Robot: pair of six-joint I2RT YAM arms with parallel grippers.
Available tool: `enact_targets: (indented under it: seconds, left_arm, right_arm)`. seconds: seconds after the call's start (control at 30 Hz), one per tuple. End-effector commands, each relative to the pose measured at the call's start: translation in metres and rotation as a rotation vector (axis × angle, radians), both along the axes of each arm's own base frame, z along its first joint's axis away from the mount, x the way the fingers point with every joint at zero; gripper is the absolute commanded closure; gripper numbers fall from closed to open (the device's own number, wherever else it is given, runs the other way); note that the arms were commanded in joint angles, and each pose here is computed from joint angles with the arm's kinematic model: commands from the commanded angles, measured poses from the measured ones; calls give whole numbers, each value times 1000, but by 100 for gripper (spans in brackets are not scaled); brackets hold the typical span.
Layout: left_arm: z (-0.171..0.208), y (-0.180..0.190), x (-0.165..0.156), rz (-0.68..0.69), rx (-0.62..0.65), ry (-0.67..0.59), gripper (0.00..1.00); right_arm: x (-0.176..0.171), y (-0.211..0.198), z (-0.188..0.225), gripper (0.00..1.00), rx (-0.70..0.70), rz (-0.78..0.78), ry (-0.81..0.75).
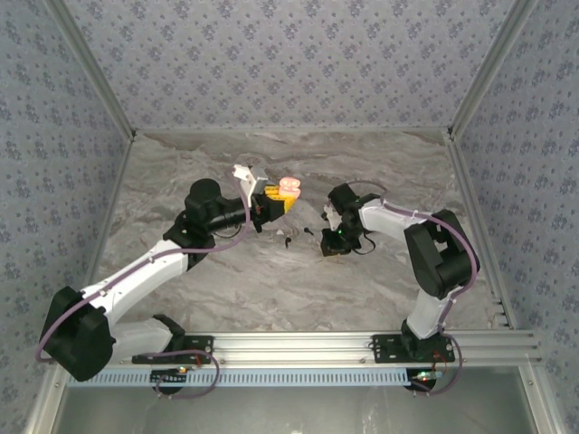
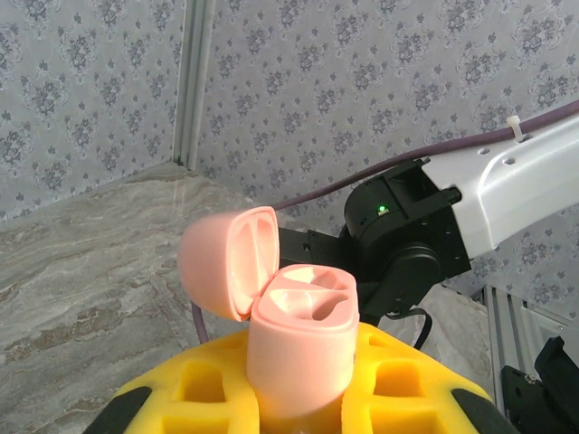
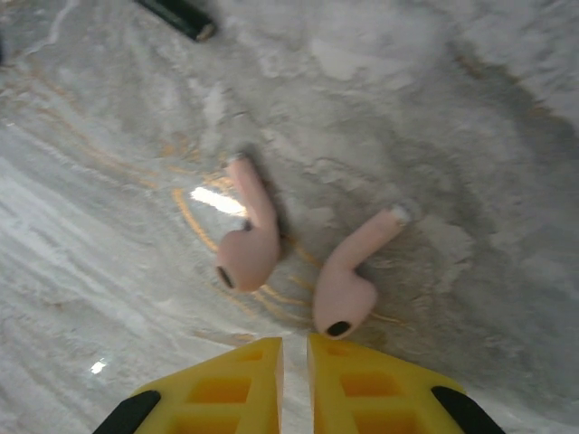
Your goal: Insert wireless bluetooth earbuds into charging case
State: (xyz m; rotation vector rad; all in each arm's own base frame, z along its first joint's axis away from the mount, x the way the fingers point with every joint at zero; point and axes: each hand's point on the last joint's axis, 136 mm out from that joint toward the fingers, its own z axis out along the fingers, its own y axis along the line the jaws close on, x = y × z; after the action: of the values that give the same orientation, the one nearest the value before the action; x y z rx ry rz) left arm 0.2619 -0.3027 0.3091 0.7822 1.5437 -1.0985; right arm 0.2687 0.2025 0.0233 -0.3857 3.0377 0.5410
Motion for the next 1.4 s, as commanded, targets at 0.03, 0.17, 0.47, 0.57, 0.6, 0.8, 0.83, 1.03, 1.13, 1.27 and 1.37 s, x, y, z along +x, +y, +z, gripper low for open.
enact_targets:
  seconds: [0.03,0.17,0.47,0.57,0.6,0.8,0.83,1.03,1.13,1.27,1.37]
  left_arm:
    - [14,2,-6,4,-21,-53,86]
    - [13,3,-6,10,-22,-54,86]
    - [14,5,-6,17,-19,-61,86]
    - [14,5,-5,19,-19,-61,86]
    - [14,5,-5,19,-20,-62,86]
    - [16,5,-5,20,-21,-62,86]
    - [15,5,-5,20,-21,-61,86]
    - [17,6,-6,20,-22,-63,86]
    - [16,6,-6,22,-20,-61,86]
    - [17,7,-7,24,-21,-64,86]
    - [18,7,-6,26,-20,-67,86]
  right_arm:
    - [10,-11,-3,85,-93,-32,-29]
    - [18,-17,-4,85,-140,-52,-48]
    - [36,-25,-5,85,-224,-67,-76]
    - [48,-28,-1,85,-263,-72,-96]
    - [51,-30,-1,85,-271,-76,-101]
    - [67,-27,4,85,-249,-96,-115]
    - [69,-25,5,85,-239,-97,-116]
    - [79,-18,1,85,-206,-101,-104]
    - [84,-17,0,85,-199,-103,-99]
    - [90,-20,1,85,-219,-105,-109]
    - [94,-23,6,84,-236,-105,-130]
